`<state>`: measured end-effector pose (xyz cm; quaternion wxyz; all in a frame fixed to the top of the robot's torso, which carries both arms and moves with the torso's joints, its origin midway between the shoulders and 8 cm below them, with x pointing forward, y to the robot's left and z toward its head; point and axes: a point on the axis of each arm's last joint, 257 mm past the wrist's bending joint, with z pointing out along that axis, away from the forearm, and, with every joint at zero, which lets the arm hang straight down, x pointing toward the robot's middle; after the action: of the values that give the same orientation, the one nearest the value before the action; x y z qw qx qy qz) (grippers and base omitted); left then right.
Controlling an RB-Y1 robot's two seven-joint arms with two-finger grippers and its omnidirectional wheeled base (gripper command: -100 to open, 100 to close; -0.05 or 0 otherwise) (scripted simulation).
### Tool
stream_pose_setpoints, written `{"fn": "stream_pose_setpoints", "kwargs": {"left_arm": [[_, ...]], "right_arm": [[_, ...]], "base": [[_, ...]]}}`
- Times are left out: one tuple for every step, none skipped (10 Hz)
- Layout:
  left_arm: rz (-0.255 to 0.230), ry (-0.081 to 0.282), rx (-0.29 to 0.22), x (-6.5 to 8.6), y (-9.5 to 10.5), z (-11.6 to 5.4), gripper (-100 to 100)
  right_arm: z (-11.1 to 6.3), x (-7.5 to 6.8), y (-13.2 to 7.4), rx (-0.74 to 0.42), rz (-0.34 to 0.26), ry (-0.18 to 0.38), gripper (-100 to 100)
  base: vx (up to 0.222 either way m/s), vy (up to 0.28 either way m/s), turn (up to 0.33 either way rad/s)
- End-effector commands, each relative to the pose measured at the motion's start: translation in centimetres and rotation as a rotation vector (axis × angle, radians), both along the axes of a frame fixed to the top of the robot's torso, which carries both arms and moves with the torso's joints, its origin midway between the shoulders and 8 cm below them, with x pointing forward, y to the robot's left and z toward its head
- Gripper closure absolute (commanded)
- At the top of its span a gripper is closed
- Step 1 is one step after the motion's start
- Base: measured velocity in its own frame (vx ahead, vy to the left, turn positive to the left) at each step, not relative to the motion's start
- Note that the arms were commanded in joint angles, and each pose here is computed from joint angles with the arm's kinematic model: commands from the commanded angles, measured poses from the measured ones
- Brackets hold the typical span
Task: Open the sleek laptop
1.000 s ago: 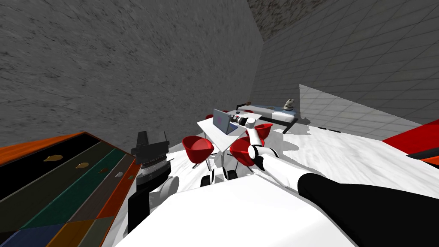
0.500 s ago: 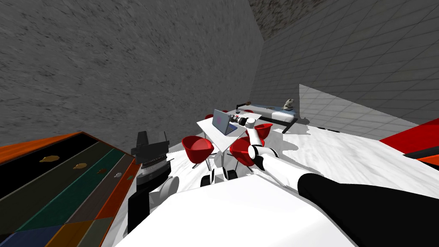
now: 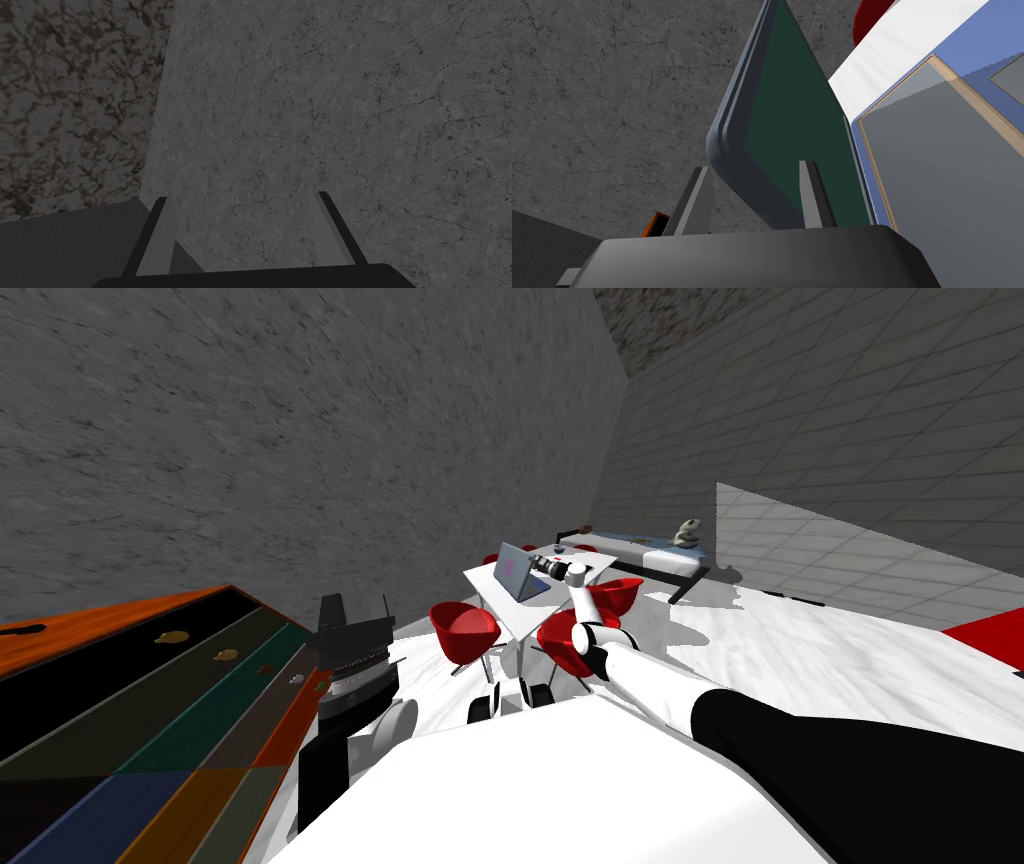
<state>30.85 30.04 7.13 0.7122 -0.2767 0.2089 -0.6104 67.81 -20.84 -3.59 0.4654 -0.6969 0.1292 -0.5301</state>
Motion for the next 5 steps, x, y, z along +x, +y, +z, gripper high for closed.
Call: {"fn": "stream_pose_setpoints", "kwargs": {"left_arm": [[0.000, 0.000, 0.000, 0.00, 0.00, 0.00, 0], [0.000, 0.000, 0.000, 0.00, 0.00, 0.00, 0], [0.000, 0.000, 0.000, 0.00, 0.00, 0.00, 0], [0.000, 0.000, 0.000, 0.00, 0.00, 0.00, 0], [0.000, 0.000, 0.000, 0.00, 0.00, 0.00, 0]], "right_arm": [[0.20, 0.14, 0.27, 0.006, -0.002, -0.001, 100], [0.20, 0.14, 0.27, 0.006, -0.002, -0.001, 100], [0.20, 0.14, 0.27, 0.006, -0.002, -0.001, 100], [0.20, 0.14, 0.27, 0.006, -0.002, -0.001, 100], [0.20, 0.14, 0.27, 0.006, -0.002, -0.001, 100]], "base": [[-0.004, -0.004, 0.013], [-0.004, -0.005, 0.014], [0.008, 0.009, -0.029], [0.000, 0.000, 0.000], [0.000, 0.000, 0.000]]}}
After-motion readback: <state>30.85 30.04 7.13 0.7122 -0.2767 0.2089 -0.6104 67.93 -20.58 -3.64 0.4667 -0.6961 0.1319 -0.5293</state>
